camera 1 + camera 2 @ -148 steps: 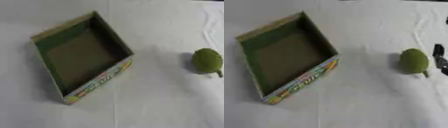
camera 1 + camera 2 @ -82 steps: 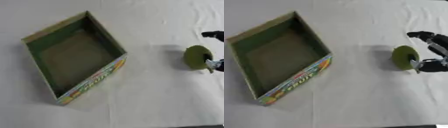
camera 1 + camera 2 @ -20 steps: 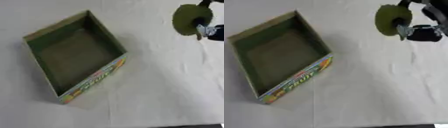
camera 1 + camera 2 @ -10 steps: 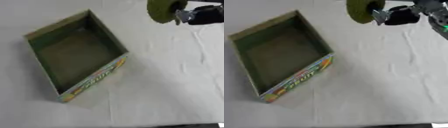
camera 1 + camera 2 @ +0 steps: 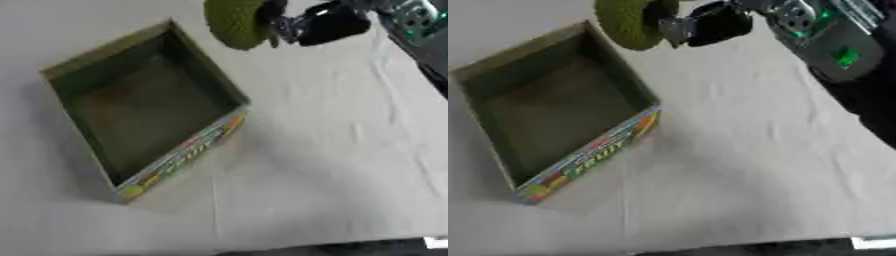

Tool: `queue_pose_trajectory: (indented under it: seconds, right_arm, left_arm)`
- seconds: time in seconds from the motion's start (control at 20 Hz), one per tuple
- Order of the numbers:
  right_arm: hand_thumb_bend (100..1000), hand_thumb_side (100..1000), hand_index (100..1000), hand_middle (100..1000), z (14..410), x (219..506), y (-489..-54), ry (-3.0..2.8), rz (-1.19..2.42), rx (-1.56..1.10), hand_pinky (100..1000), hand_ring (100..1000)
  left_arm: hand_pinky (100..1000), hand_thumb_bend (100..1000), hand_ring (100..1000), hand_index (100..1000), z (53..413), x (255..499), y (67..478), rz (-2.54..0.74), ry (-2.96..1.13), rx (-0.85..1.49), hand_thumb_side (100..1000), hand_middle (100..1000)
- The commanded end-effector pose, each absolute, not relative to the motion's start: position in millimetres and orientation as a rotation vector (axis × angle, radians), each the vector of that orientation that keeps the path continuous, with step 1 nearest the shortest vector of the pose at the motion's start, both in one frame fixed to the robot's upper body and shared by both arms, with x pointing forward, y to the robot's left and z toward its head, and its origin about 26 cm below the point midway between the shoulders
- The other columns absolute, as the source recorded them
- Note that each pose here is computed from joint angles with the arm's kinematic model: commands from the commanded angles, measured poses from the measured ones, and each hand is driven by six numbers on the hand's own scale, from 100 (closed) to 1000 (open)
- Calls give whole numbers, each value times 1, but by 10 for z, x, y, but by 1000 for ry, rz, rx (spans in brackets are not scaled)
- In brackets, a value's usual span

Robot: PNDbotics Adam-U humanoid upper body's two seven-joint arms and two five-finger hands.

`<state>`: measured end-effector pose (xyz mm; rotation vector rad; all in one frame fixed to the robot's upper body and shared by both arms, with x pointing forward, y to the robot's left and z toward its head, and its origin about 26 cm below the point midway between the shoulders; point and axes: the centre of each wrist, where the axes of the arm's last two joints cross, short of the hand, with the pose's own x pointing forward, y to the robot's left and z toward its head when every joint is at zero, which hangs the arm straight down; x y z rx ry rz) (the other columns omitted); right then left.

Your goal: Pick up objects on the table and place them in the box.

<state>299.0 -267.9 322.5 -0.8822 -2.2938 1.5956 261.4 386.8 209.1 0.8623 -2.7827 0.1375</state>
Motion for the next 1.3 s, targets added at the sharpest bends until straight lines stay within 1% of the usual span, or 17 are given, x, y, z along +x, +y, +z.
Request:
queue_pose_trajectory:
  seconds: [0.05, 0.2, 0.55, 0.9, 1.2, 1.3]
  right_arm:
    - [100, 182, 639, 502, 3336, 2973, -2508, -2332, 1605, -882, 759, 577]
    - [100, 174, 639, 503, 3418, 3057, -2374, -2354, 1561, -905, 756, 570]
    - [100, 196, 646, 507, 3456, 3408, -1920, -2327, 1572, -870, 777, 573]
    - [100, 211, 650, 510, 3094, 3795, -1498, -2240, 1648, -770, 786, 581]
    - [100, 223, 654, 516, 2793, 4020, -1361, -2161, 1759, -765, 788, 593]
    - [100, 235, 666, 530, 2701, 4064, -1340, -2134, 1798, -775, 790, 611]
  left_arm:
    - [621, 100, 634, 805, 2224, 2594, 3884, 98, -2824, 870, 535, 612]
    - [621, 100, 634, 805, 2217, 2594, 3882, 102, -2825, 869, 532, 612]
    - [621, 100, 632, 803, 2219, 2584, 3900, 119, -2826, 890, 538, 612]
    - [620, 100, 631, 802, 2209, 2565, 3925, 118, -2817, 918, 540, 611]
    - [620, 100, 631, 801, 2218, 2567, 3926, 118, -2820, 923, 537, 611]
    - [620, 100, 630, 801, 2219, 2567, 3925, 118, -2821, 924, 540, 610]
